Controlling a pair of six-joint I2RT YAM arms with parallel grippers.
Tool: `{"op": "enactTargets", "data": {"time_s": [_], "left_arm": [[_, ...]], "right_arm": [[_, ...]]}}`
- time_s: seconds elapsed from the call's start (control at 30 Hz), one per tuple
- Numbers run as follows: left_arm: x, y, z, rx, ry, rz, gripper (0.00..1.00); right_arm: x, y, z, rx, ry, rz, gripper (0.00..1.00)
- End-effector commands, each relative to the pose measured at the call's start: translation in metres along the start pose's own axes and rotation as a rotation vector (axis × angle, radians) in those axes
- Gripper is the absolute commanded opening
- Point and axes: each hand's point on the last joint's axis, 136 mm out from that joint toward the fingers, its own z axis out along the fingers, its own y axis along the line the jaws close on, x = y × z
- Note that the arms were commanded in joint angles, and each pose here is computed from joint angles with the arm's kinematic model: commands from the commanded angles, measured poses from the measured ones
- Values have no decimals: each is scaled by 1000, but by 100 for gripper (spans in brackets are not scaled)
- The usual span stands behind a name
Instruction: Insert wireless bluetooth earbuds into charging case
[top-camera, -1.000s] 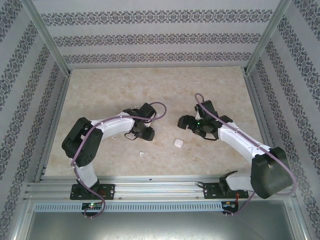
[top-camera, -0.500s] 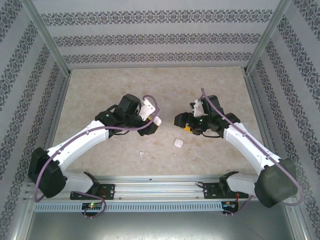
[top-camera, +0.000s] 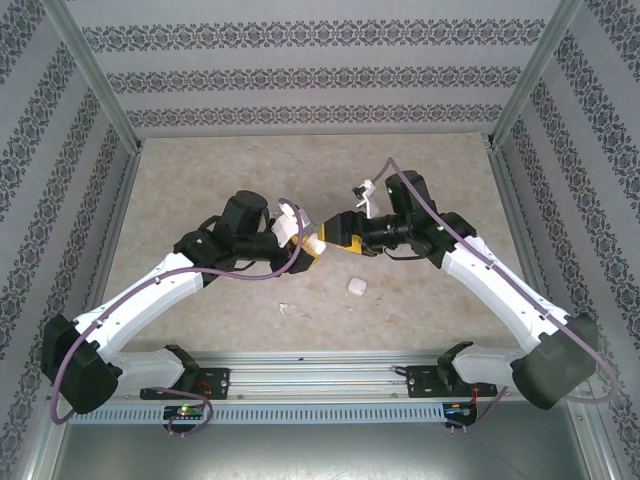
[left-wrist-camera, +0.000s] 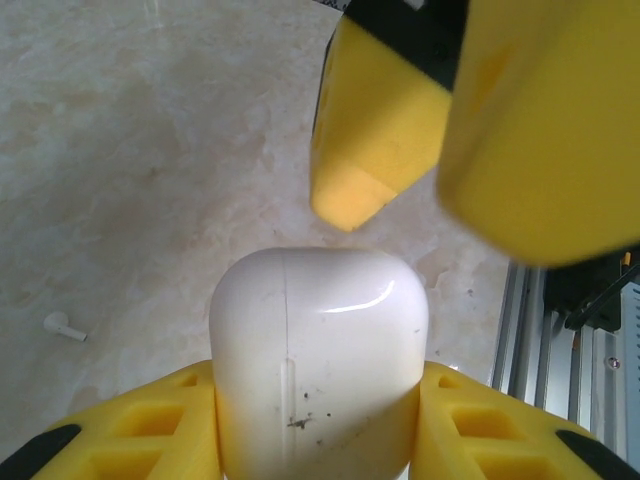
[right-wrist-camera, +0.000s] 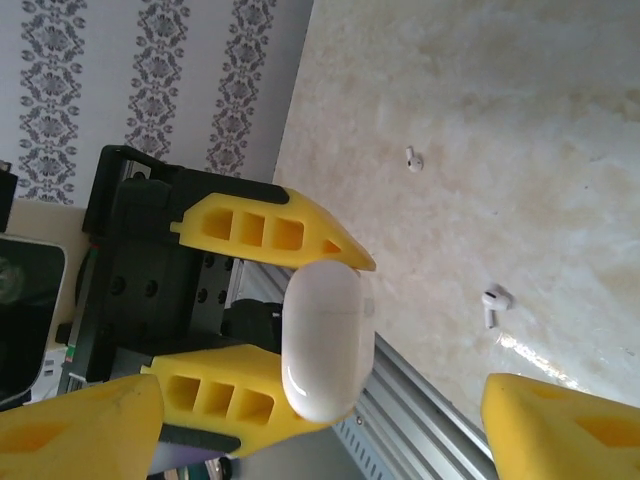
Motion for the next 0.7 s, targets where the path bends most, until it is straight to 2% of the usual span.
{"op": "enactTargets", "data": {"time_s": [0.0,0.13,0.27,0.43,0.5,0.6,0.67], "left_arm": [[-16,-10,-4,39,-36,54,28],[-18,-11,-6,41,-38,57,28],[-17,-12,-7,42,-29,59,28],[-14,-10,-8,29,-16,63,30],[-15,-7,-9,7,-17,53,39],[-22,4,-15,-62,-29,9,62],[-33,12,-25,-97,-51,-47,71]], "right_arm": [[4,9,8,-18,57,-27,80],[6,8,17,-17,93,-22,71],[5,9,22,-19,105,-25,53],[3,11,23,-39,113,-35,19],[3,12,25,-52,123,-33,9],[-2,6,24,-33,95,-38,5],[-9,5,21,-39,44,-43,5]]}}
